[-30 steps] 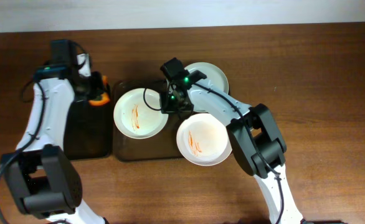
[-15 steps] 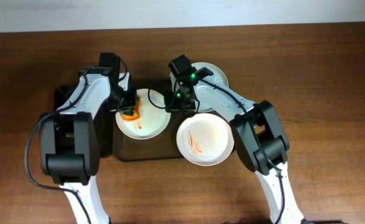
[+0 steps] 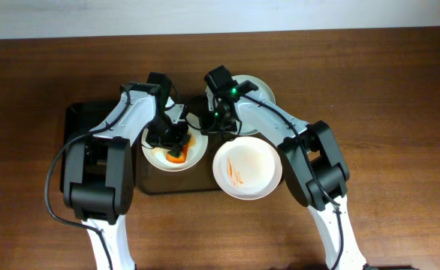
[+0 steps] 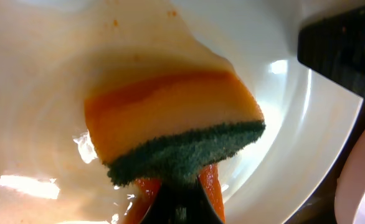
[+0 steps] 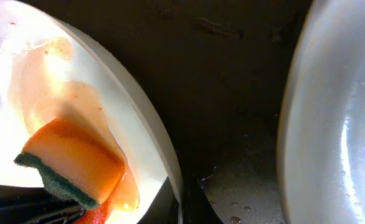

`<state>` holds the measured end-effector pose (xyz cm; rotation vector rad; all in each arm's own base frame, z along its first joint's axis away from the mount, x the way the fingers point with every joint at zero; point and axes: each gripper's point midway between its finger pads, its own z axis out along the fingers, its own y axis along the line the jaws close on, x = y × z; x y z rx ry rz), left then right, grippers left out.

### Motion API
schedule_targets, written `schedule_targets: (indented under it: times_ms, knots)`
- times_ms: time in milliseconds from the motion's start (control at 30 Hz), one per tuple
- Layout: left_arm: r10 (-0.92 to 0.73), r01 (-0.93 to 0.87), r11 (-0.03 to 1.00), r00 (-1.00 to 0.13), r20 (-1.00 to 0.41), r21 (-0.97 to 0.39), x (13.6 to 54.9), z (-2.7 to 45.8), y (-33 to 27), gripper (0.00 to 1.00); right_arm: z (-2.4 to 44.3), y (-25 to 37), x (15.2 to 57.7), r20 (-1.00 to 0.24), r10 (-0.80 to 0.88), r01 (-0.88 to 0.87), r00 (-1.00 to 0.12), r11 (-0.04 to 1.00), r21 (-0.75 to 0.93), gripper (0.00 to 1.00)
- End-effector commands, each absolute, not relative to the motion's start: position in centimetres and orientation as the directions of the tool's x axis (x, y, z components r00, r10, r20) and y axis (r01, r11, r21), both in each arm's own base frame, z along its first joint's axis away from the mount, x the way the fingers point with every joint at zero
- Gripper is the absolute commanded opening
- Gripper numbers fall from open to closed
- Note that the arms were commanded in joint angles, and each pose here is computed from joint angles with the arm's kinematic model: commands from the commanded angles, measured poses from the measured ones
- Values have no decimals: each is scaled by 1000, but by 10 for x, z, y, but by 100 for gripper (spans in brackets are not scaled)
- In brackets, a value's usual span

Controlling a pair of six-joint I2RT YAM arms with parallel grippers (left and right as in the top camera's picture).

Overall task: Clean dirty plates on tray and stack at the side
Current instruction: 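Scrub the left plate with the sponge while the right gripper holds it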

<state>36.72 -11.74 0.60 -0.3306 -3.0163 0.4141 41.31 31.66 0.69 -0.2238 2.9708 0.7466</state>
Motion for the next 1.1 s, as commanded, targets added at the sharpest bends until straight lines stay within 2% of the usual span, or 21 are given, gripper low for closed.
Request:
schedule_targets:
  times_ms: [0, 67, 100, 167, 333, 400, 533, 600, 667, 833, 967, 1067]
  knots:
    - [31, 20, 995, -993, 115, -95, 366, -29, -84, 0, -7, 315, 410, -74, -117, -138, -990, 876, 461, 4]
    - [-205, -196, 974, -976, 77, 109, 370, -29, -44, 0, -7, 314, 411, -71, -106, -127, -992, 878, 462, 4]
    - [-280, -268, 951, -958, 61, 156, 370, -28, -32, 0, -7, 311, 413, -60, -77, -96, -995, 880, 464, 4]
    - [-326, -312, 935, -943, 61, 168, 368, -28, -23, 0, -6, 303, 419, -39, -37, -51, -999, 876, 480, 4]
    - [-342, -326, 928, -938, 65, 180, 366, -30, -12, 0, -6, 295, 419, -4, -29, -27, -1000, 851, 525, 4]
    - [-279, -264, 951, -957, 76, 163, 367, -30, -13, 0, -6, 298, 417, -6, -38, -36, -999, 850, 525, 4]
    - [-122, -112, 992, -971, 204, 57, 345, -28, -31, 0, -6, 296, 419, -8, -35, -33, -999, 850, 525, 4]
    - [-17, -25, 999, -977, 211, -36, 346, -28, -44, 0, -6, 296, 419, -9, -39, -38, -999, 850, 525, 4]
    - [94, 72, 988, -983, 159, -138, 356, -29, -59, 0, -6, 296, 419, -10, -41, -40, -999, 850, 525, 4]
    - [70, 72, 988, -997, -21, -135, 397, -39, -62, 0, -6, 296, 418, -10, -41, -40, -999, 850, 525, 4]
    - [-170, -174, 984, -979, -117, 26, 416, -46, -31, 0, -6, 296, 419, -16, -48, -49, -999, 850, 525, 4]
    - [-242, -258, 964, -953, -184, 68, 428, -43, -20, 0, -6, 297, 418, -19, -55, -57, -998, 849, 525, 4]
